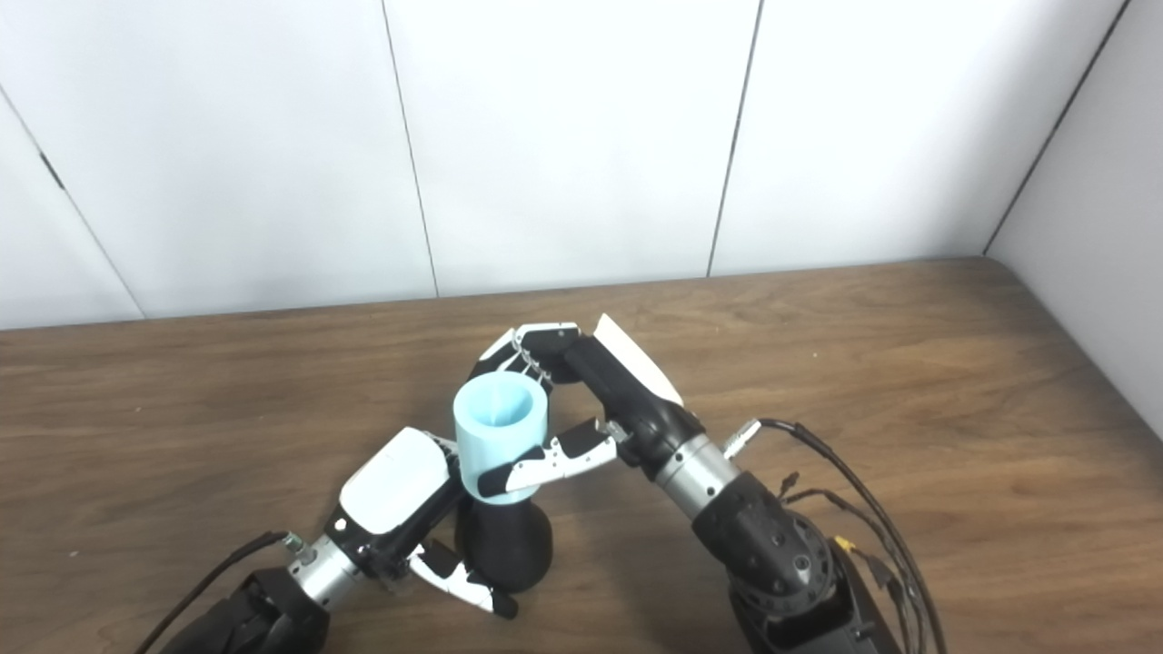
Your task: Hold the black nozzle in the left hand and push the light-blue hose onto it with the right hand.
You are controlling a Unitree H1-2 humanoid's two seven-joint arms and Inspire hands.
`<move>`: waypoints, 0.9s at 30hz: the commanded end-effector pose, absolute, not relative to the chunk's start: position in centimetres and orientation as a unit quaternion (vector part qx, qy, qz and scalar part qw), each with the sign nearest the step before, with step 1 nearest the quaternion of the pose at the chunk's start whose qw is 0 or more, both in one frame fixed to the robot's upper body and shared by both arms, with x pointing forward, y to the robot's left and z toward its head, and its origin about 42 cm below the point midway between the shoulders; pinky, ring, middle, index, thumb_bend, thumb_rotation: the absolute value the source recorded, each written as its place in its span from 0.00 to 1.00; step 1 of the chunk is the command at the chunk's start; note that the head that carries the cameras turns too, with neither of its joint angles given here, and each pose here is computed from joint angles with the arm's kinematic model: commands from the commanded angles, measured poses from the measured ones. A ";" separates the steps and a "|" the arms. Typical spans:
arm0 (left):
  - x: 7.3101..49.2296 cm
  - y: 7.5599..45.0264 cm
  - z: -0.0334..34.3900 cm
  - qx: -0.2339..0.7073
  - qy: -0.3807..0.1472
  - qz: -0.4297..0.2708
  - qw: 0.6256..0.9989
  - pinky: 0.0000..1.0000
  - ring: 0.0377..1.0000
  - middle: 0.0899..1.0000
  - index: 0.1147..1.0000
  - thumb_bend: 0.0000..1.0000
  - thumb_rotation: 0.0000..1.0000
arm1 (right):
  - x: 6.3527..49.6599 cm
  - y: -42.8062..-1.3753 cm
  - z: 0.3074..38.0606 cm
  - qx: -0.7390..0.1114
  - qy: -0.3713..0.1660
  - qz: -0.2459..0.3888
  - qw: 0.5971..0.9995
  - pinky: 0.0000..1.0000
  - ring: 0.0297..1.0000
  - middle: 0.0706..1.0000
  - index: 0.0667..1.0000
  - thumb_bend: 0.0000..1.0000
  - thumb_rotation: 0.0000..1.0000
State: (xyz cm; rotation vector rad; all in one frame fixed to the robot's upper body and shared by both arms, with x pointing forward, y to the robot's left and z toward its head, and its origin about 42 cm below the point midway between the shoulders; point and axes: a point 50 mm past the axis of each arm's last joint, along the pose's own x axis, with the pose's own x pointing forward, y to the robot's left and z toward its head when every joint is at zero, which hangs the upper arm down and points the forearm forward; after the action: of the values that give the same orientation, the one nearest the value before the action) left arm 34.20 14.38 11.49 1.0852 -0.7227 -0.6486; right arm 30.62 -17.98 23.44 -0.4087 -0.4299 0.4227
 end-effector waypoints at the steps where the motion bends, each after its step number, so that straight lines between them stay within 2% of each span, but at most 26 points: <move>1: 30.2 14.2 6.6 0.471 -0.272 -0.340 0.767 0.16 0.32 0.37 0.46 0.49 0.00 | 30.4 -18.1 22.3 -0.198 -0.202 0.207 0.937 0.28 0.38 0.43 0.50 0.51 0.00; 7: 30.1 14.3 6.6 0.473 -0.272 -0.341 0.766 0.17 0.32 0.37 0.46 0.49 0.00 | 30.0 -17.8 21.0 -0.192 -0.221 0.194 0.936 0.28 0.38 0.44 0.50 0.51 0.00; 9: 30.1 14.3 6.6 0.473 -0.271 -0.341 0.766 0.17 0.36 0.41 0.43 0.50 0.00 | 30.0 -17.8 20.8 -0.193 -0.225 0.194 0.935 0.28 0.38 0.44 0.50 0.51 0.00; 11: 30.1 14.3 6.6 0.473 -0.271 -0.341 0.766 0.17 0.33 0.38 0.45 0.50 0.00 | 30.0 -17.8 20.5 -0.194 -0.226 0.196 0.934 0.28 0.38 0.44 0.50 0.51 0.00; 13: 30.1 14.3 6.6 0.472 -0.273 -0.340 0.766 0.16 0.37 0.43 0.42 0.50 0.00 | 29.9 -17.8 20.4 -0.200 -0.225 0.198 0.933 0.28 0.38 0.44 0.50 0.51 0.00; 17: 30.1 14.3 6.6 0.476 -0.273 -0.342 0.763 0.16 0.38 0.44 0.41 0.50 0.00 | 29.8 -17.9 20.2 -0.215 -0.225 0.202 0.929 0.29 0.38 0.44 0.50 0.51 0.00; 20: 30.1 14.3 6.6 0.476 -0.272 -0.342 0.763 0.16 0.33 0.38 0.45 0.50 0.00 | 29.7 -17.9 20.2 -0.237 -0.237 0.206 0.919 0.29 0.38 0.44 0.49 0.52 0.00; 27: 30.1 14.3 6.6 0.474 -0.273 -0.342 0.764 0.17 0.31 0.37 0.46 0.49 0.00 | 29.7 -17.7 21.6 -0.273 -0.254 0.226 0.900 0.29 0.38 0.43 0.50 0.52 0.00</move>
State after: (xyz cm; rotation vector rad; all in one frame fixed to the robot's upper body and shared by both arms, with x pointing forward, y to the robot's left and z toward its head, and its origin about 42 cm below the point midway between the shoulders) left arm 34.09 14.38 11.46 1.0828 -0.7278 -0.6580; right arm 29.95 -17.73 22.21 -0.4744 -0.5702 0.3971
